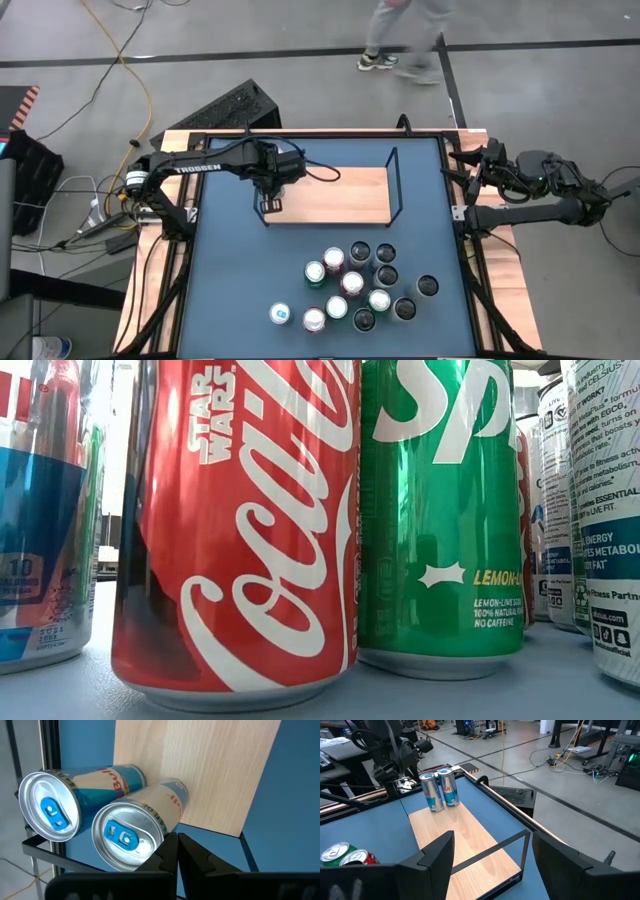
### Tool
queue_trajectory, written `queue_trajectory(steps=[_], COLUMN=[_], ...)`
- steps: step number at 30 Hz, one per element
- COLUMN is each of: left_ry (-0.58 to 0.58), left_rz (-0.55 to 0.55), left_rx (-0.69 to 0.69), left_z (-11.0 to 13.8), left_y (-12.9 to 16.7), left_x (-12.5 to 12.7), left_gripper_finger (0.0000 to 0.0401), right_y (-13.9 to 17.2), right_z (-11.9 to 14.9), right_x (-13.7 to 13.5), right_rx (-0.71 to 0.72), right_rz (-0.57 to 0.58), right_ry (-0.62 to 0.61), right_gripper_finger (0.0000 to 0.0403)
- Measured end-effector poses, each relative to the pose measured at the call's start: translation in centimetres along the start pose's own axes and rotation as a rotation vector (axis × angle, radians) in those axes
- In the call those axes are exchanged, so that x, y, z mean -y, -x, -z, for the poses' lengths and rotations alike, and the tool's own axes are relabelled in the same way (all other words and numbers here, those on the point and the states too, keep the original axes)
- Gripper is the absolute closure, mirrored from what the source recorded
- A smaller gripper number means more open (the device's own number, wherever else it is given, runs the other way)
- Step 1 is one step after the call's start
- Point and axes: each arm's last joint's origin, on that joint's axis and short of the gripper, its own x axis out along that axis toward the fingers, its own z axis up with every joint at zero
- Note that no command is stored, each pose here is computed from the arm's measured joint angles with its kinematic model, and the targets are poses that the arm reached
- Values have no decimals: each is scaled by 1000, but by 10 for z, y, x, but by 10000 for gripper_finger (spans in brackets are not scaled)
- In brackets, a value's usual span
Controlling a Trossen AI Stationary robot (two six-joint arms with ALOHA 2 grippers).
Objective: Place canned beverage on shelf
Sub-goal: Put the top blue soda can on the shelf aligned with the other blue soda can
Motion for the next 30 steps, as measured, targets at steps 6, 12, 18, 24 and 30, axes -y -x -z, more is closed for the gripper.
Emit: queue_trajectory(steps=[6,12,18,24,30], left_ry=[3,5,12,57,133], left_rz=[-3,0,3,101,210], left_rx=[-2,-10,-28,10,104], left_z=[0,1,3,-1,-6], left_y=[0,0,0,13,52], left_x=[-1,-1,-1,-1,-4], left_gripper_finger=[401,401,401,401,401], right_y=[0,0,0,0,0], right_z=[0,0,0,0,0], right_x=[0,0,0,0,0], right_rx=[0,0,0,0,0], right_rz=[0,0,0,0,1], right_ry=[0,-1,-7,-7,-8], right_gripper_finger=[142,142,142,142,142])
